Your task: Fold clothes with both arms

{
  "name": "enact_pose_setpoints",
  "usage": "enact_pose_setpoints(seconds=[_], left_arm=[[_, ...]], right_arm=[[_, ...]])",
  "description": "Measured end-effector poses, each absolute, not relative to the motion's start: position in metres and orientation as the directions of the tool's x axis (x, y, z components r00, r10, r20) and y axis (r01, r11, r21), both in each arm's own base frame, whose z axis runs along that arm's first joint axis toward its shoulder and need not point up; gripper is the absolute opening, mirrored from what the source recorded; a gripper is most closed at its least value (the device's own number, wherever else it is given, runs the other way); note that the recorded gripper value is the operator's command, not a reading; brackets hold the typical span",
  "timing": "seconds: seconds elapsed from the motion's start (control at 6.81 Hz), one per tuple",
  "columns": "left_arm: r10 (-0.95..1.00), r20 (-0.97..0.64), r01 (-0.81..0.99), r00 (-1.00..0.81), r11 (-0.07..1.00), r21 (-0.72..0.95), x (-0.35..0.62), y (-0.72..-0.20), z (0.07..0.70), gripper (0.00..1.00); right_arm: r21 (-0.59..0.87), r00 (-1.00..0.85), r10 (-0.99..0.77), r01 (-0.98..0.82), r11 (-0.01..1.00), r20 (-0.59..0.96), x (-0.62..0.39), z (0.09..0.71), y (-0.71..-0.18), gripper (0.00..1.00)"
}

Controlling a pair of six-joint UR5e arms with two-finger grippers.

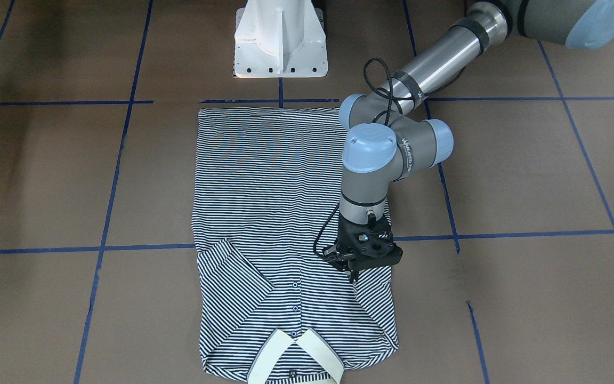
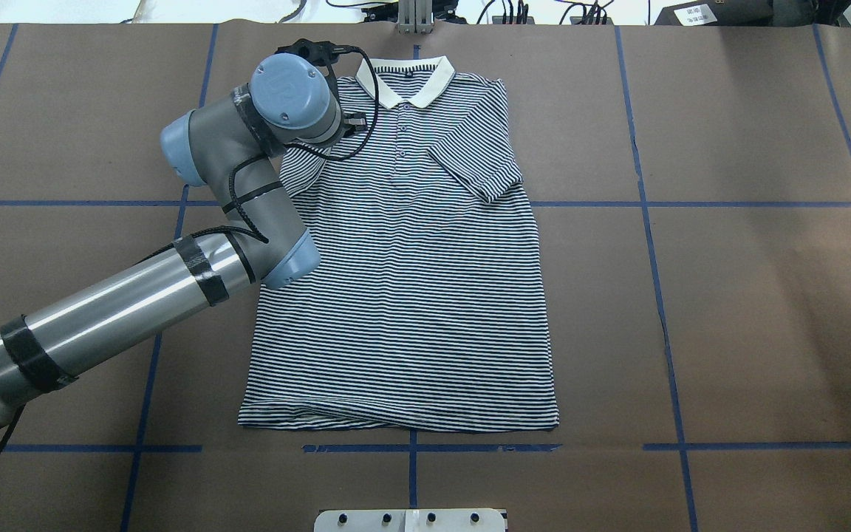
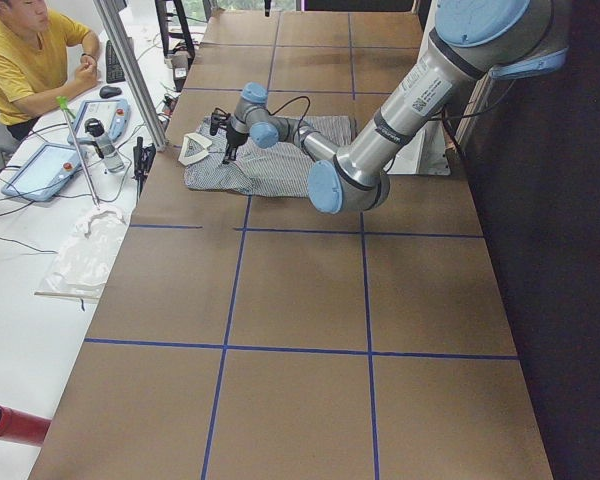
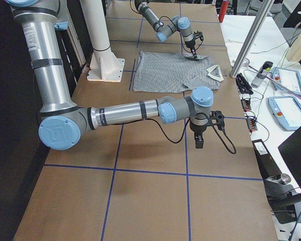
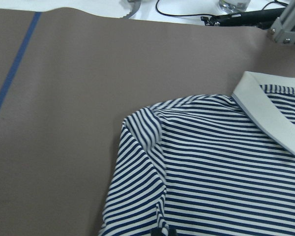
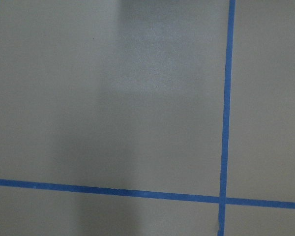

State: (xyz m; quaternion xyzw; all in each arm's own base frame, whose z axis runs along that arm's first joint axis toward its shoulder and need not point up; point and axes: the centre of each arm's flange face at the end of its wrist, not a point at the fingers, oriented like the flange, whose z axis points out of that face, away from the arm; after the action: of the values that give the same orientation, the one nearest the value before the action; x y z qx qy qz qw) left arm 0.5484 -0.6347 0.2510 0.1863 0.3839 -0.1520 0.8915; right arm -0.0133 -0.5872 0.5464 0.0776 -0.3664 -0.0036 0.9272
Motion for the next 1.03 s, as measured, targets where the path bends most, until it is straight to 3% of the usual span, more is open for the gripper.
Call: enact_pose_setpoints(seconds=[0.59,1.03], left_arm=[[0.091,-0.701,0.264,0.707,0.886,0.382,0.54,-0.622,0.229,1.0],[0.203,-0.753,0.217,0.626,0.882,0.418,0.48,-0.554,0.233,1.0]], right_arm=[[0.163,0.713,-0.07,-0.063,0.985,0.698,-0.017,0.526,-0.585,1.0],[0.079,0.635,0.01,-0.112,0.991,0.772,-0.068,0.472,-0.532,1.0]])
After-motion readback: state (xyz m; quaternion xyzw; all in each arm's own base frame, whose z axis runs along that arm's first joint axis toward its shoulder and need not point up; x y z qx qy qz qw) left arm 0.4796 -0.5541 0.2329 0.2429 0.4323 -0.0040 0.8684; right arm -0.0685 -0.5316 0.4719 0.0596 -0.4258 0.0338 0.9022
